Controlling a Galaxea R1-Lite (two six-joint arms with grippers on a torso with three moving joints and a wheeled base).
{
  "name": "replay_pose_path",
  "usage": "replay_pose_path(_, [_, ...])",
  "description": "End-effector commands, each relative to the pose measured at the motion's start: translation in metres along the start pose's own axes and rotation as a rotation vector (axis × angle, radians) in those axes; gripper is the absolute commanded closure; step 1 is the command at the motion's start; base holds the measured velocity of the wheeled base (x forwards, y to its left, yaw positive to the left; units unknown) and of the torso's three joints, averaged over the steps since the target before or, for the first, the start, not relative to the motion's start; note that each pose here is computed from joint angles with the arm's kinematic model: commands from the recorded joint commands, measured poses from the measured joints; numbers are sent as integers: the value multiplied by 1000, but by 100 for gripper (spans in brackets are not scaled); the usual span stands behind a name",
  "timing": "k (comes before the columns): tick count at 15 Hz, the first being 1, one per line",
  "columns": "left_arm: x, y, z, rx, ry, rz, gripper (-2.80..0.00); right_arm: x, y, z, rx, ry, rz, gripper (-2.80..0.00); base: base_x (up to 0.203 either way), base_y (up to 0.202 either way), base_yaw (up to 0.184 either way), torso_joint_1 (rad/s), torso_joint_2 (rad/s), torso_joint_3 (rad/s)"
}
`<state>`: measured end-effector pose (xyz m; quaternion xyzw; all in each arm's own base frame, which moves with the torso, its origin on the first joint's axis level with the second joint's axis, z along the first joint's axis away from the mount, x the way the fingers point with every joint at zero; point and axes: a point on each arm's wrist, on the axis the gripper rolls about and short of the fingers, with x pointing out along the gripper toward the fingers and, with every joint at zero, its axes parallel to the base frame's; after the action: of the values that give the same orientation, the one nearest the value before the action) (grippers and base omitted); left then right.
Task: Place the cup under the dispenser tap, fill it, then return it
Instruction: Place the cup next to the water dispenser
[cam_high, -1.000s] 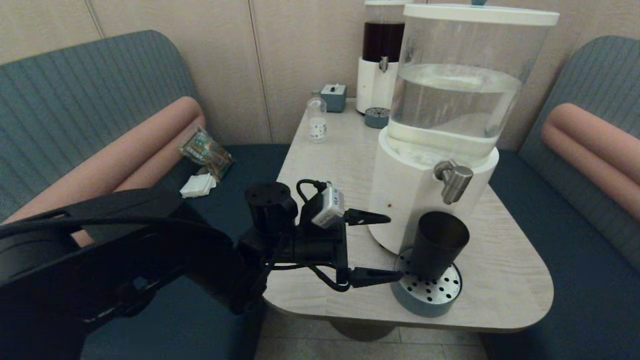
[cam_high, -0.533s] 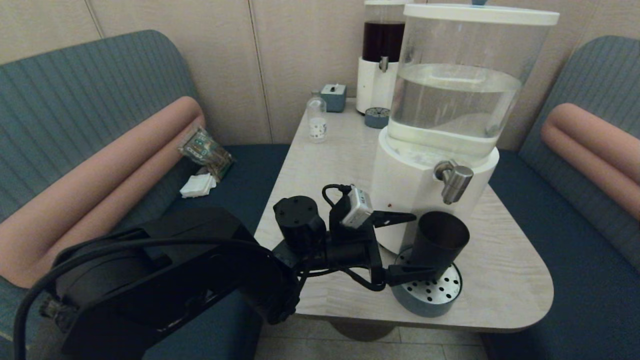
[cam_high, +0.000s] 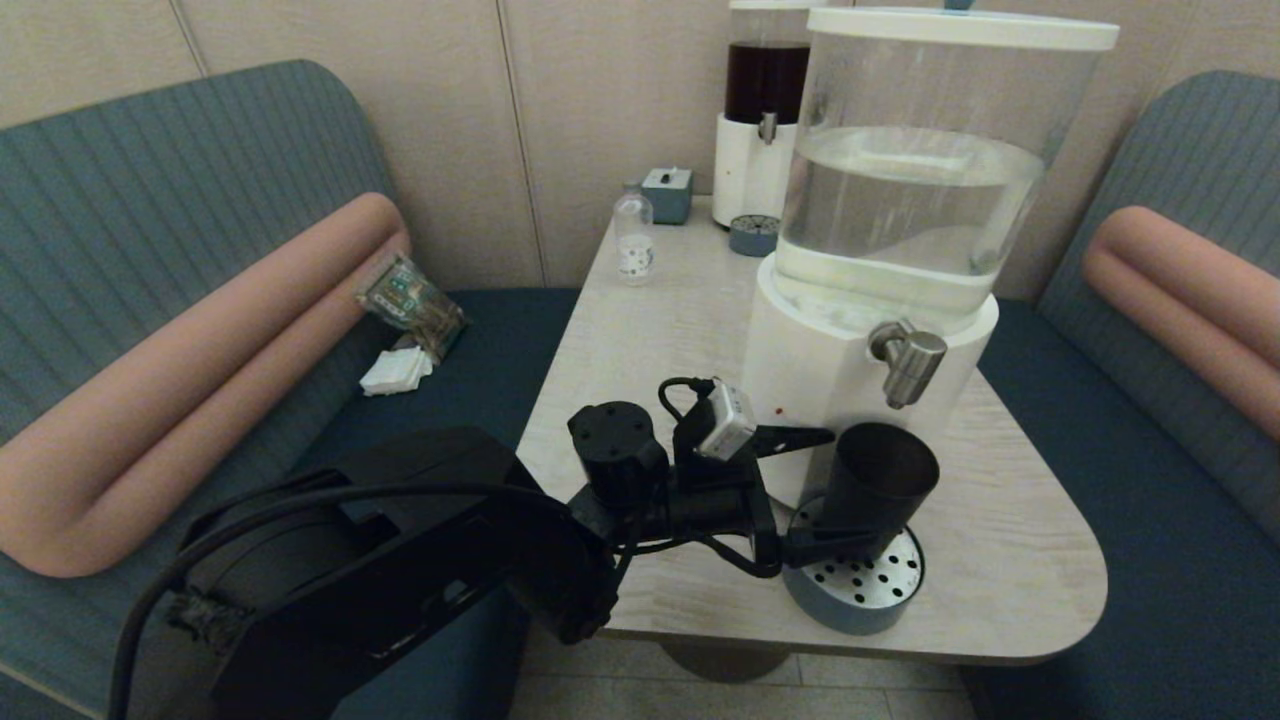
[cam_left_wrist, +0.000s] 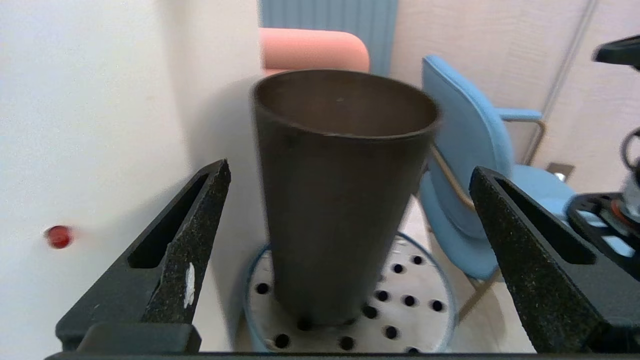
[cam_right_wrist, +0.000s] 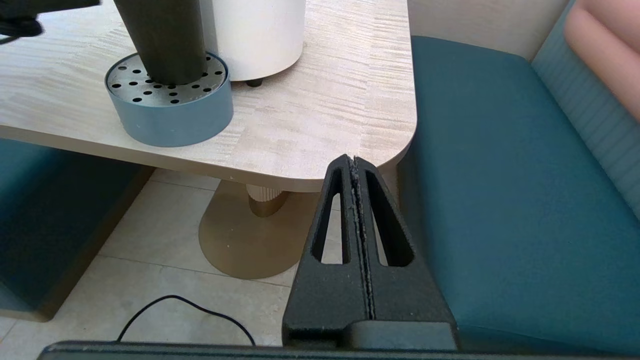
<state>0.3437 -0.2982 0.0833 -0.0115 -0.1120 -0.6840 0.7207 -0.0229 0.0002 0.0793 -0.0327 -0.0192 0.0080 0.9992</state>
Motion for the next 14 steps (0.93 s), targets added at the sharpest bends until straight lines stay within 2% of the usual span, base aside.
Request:
replay_pose_path(1, [3, 3, -5, 6, -8, -5, -280, 1, 0, -4, 0, 12, 2, 0, 0, 0, 0, 0, 0, 0])
replay_pose_path(3, [6, 6, -8, 13, -16, 2, -280, 1, 0, -4, 0, 12, 2, 0, 0, 0, 0, 0, 0, 0])
replay_pose_path(5, [10, 8, -7, 26, -33, 42, -280, 1, 0, -4, 0, 12, 2, 0, 0, 0, 0, 0, 0, 0])
replay_pose_path(11, [15, 4, -11, 10, -29, 53, -280, 1, 0, -4, 0, 12, 2, 0, 0, 0, 0, 0, 0, 0])
replay_pose_path(12, [15, 5, -13, 14, -34, 73, 0, 1, 0, -4, 0, 12, 2, 0, 0, 0, 0, 0, 0, 0])
replay_pose_path(14, [20, 7, -10, 29, -54, 83, 0, 1, 0, -4, 0, 12, 2, 0, 0, 0, 0, 0, 0, 0])
